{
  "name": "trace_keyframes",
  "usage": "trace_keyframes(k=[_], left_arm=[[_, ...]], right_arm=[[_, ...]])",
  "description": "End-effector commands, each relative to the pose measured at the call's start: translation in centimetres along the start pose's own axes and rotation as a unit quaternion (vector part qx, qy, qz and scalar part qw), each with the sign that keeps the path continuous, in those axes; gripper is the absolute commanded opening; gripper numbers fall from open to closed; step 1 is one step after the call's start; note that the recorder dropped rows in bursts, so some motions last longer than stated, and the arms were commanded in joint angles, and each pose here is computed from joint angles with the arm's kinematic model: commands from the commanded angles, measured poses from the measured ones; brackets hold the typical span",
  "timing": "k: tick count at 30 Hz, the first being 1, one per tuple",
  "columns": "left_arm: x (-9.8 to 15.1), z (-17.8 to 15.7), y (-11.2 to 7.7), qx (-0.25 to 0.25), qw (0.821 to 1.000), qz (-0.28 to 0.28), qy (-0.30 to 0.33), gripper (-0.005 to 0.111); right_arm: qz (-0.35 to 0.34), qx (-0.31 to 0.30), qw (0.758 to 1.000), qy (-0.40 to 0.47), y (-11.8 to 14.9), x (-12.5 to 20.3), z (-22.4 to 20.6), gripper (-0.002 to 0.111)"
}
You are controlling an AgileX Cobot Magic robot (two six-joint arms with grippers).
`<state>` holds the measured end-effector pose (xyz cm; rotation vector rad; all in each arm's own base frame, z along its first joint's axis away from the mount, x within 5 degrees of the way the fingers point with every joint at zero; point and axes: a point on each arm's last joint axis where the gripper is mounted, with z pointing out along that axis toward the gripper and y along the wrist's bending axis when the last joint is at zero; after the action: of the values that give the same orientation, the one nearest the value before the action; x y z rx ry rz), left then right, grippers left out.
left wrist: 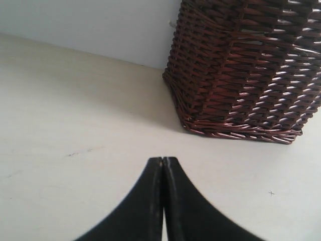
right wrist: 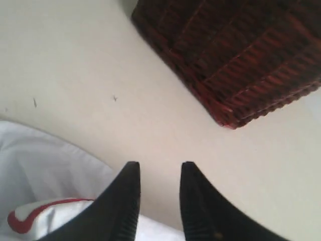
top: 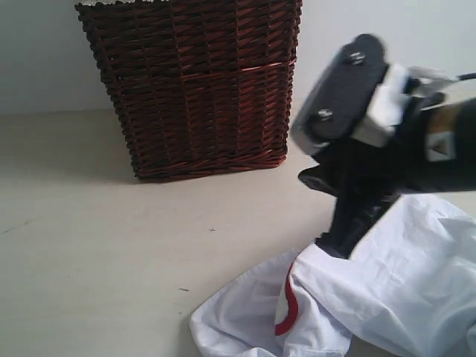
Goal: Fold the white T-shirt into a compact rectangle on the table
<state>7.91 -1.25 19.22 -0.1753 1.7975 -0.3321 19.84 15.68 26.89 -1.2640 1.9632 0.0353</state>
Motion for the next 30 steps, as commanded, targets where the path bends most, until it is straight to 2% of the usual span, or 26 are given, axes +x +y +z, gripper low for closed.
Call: trace_keyframes(k=[1, 3, 5, 7, 9, 14, 17, 21, 25, 30], left_arm=[[0.1, -0.1, -0.1, 0.006, 1.0, -0.002, -0.001, 0.0], [0.1, -0.1, -0.1, 0.006, 1.0, -0.002, -0.001, 0.0], [0.1, -0.1, -0.1, 0.006, 1.0, -0.002, -0.001, 0.0], [0.1, -0.1, -0.1, 0.006, 1.0, -0.002, -0.001, 0.0], [0.1, -0.1, -0.1, 0.006, 1.0, -0.002, -0.001, 0.0], [0.0, -0.1, -0.1, 0.005, 1.0, -0.002, -0.001, 0.0], [0.0, -0.1, -0.1, 0.005, 1.0, -0.002, -0.001, 0.0], [0.0, -0.1, -0.1, 0.005, 1.0, -0.002, -0.001, 0.0], [0.0, -0.1, -0.1, 0.005, 1.0, -0.002, -0.001, 0.0], [0.0, -0.1, -0.1, 0.005, 1.0, -0.002, -0.001, 0.0]], right_arm=[[-0.048, -0.06, 0.992, 0.1, -0.6, -1.6, 5.2, 0.027], [-0.109, -0.131, 0.973, 0.154, 0.1, -1.3, 7.8, 0.027], [-0.171, -0.222, 0.942, 0.182, 0.9, -0.8, 9.7, 0.027], [-0.201, -0.299, 0.918, 0.166, 1.3, -0.7, 10.8, 0.027], [-0.202, -0.334, 0.912, 0.127, 1.2, -0.7, 11.6, 0.027], [-0.163, -0.358, 0.917, 0.066, 0.1, -0.6, 13.6, 0.032], [-0.155, -0.357, 0.918, 0.081, 0.0, 0.2, 15.5, 0.038], [-0.152, -0.36, 0.915, 0.099, 0.4, 1.2, 17.6, 0.039], [-0.18, -0.326, 0.918, 0.135, 0.1, 2.7, 19.4, 0.039], [-0.213, -0.305, 0.909, 0.187, 0.0, 4.6, 20.8, 0.039]])
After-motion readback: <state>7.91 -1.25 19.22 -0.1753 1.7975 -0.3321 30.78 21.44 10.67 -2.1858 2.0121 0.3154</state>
